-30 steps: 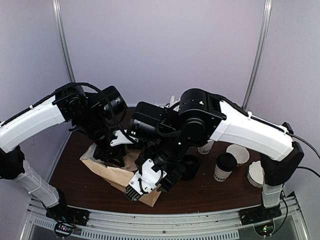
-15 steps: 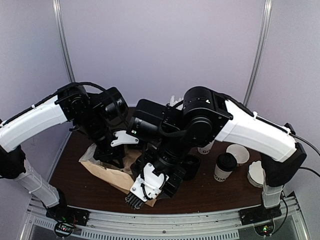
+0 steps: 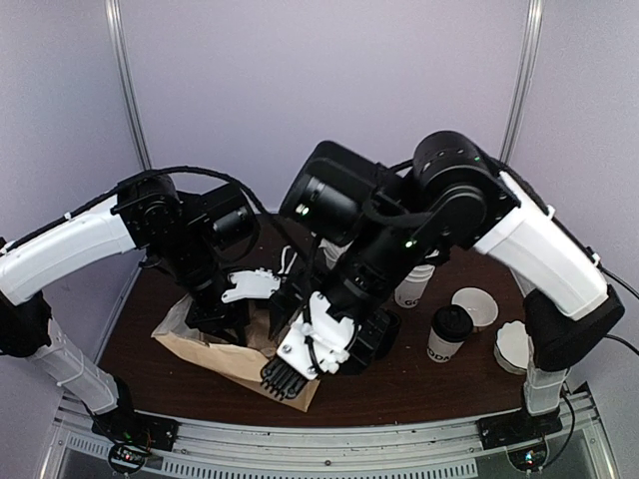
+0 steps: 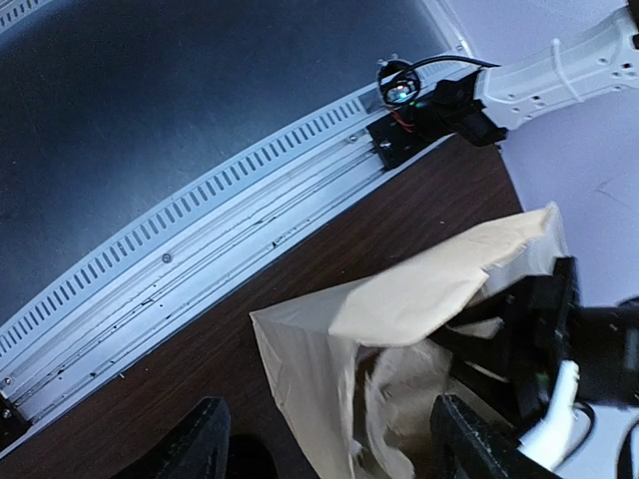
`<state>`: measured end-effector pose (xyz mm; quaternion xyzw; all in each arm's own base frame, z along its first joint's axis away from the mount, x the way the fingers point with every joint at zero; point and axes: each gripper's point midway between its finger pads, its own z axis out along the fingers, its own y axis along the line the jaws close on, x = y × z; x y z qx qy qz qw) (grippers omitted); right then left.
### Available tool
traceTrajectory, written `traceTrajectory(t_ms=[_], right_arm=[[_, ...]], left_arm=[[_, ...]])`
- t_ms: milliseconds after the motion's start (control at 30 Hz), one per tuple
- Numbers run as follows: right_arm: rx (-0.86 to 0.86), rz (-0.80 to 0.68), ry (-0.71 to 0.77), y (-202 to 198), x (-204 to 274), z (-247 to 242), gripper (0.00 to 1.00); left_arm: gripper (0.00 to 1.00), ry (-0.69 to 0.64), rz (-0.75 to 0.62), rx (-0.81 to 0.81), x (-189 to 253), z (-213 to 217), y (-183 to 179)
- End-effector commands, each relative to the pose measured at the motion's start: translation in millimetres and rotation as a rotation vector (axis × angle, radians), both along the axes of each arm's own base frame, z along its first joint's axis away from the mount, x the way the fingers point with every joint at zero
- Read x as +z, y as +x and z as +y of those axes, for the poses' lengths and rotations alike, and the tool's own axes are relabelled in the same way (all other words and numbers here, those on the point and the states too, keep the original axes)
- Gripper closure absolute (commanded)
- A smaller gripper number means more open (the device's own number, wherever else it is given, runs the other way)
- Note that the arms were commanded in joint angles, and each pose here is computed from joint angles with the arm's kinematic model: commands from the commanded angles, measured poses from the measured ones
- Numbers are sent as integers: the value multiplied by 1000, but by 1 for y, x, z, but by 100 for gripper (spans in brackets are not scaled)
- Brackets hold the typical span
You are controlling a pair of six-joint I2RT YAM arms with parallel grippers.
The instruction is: Pack the takeout coffee
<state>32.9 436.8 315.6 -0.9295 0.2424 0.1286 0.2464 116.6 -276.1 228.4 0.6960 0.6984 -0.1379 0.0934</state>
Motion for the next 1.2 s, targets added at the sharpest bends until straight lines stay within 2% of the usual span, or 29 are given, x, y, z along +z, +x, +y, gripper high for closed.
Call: traceTrajectory(t_ms=[0, 100, 233, 367, 500, 600, 767, 867, 1067, 1167], right_arm=[[-32, -9, 37, 8, 57, -75, 27], [-123, 31, 21, 25, 63, -107, 27], [-268, 124, 122, 56, 83, -123, 27], [-490, 256, 159, 111, 58, -92, 29], [-566, 379, 132, 128, -15, -58, 30], [-575, 476, 75, 131, -43, -35, 30], [-545, 641, 88, 130, -45, 6, 30], [-563, 675, 104, 133, -47, 31, 32], [-769, 729, 291, 205, -29, 51, 33], [-821, 718, 319, 229, -25, 56, 33]], left_arm=[[78, 83, -31, -23, -8, 16, -3], [80, 76, -66, -32, -2, 14, -2], [80, -7, -139, -70, 11, 6, -1], [80, 35, -206, -38, 9, 5, 16], [80, 68, -256, 27, 12, 8, 32], [80, 79, -249, 75, 13, 15, 35], [80, 49, -211, 127, 18, 15, 33], [80, 52, -196, 152, 16, 14, 34], [80, 64, -167, 201, 18, 21, 29], [80, 86, -131, 249, 16, 28, 24]])
